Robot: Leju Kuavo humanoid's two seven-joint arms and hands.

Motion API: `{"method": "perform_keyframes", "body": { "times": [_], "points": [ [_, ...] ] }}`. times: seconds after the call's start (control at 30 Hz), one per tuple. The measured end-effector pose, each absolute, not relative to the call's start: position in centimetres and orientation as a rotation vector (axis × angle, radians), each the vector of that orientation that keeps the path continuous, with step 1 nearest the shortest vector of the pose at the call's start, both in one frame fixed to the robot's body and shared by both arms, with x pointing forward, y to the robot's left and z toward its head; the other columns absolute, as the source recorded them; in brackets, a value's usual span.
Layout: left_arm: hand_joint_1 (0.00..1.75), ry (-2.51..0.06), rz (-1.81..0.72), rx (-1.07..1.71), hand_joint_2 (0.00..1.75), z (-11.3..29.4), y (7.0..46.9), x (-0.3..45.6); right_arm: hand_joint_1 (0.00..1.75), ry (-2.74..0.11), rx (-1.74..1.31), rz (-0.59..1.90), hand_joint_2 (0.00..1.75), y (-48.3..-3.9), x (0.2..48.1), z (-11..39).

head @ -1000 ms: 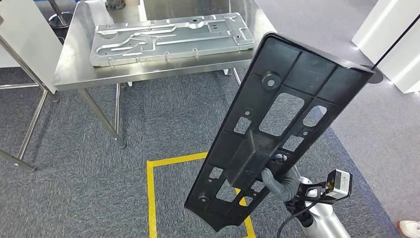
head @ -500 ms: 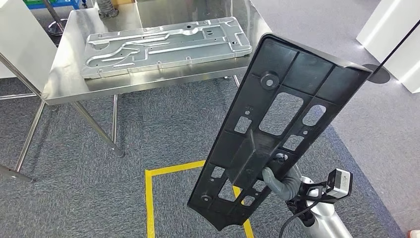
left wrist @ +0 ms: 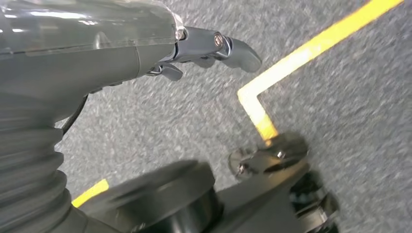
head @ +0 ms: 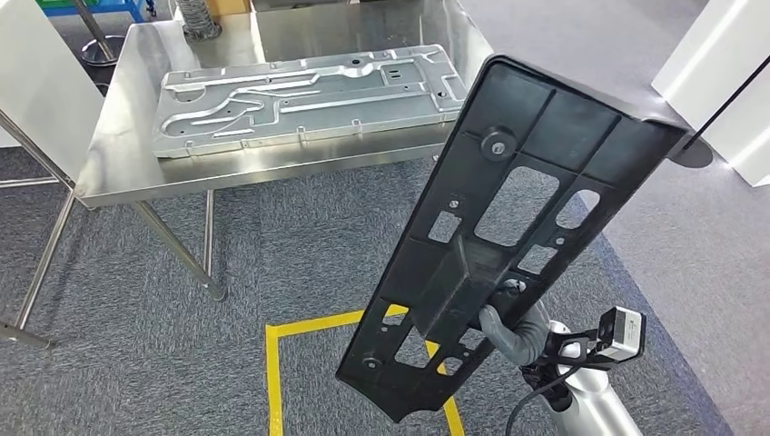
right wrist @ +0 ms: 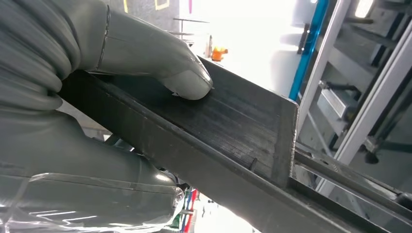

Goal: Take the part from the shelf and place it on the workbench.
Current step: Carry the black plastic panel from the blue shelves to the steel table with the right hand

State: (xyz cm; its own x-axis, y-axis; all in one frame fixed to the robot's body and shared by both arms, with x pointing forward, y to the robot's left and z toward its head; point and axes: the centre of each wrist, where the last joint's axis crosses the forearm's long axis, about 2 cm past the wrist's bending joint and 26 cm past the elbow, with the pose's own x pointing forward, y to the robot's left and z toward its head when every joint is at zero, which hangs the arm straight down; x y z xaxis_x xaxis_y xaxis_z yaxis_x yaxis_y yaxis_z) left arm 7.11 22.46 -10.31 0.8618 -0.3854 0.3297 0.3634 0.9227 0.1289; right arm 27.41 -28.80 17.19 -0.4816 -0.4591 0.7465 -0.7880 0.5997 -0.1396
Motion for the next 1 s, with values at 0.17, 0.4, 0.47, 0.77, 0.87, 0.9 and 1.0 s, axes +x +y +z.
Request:
{"method": "perform_keyframes", "body": {
  "times": [0.17,0.4,0.47,0.77,0.87,0.9,1.0],
  "points": [
    [0.0,-0.351,-0.391,0.065,1.75,-10.35,22.49,6.86,1.75,-2.146,0.971,0.62,1.75,-28.72,27.58,17.19],
    [0.0,-0.353,-0.391,0.068,1.75,-10.35,22.55,6.92,1.75,-2.147,0.96,0.618,1.75,-28.69,27.78,17.36],
    [0.0,-0.355,-0.391,0.069,1.75,-10.34,22.55,6.99,1.75,-2.147,0.959,0.62,1.75,-28.76,27.79,17.37],
    [0.0,-0.349,-0.395,0.067,1.75,-10.36,22.63,6.91,1.75,-2.138,0.96,0.611,1.75,-28.83,27.52,17.03],
    [0.0,-0.348,-0.395,0.065,1.75,-10.37,22.63,6.88,1.75,-2.139,0.961,0.61,1.75,-28.82,27.5,17.02],
    [0.0,-0.347,-0.395,0.065,1.75,-10.37,22.62,6.86,1.75,-2.139,0.962,0.61,1.75,-28.8,27.5,17.03],
    [0.0,-0.35,-0.395,0.064,1.75,-10.35,22.59,6.96,1.75,-2.143,0.965,0.606,1.75,-28.68,27.54,17.07]
  ]
}}
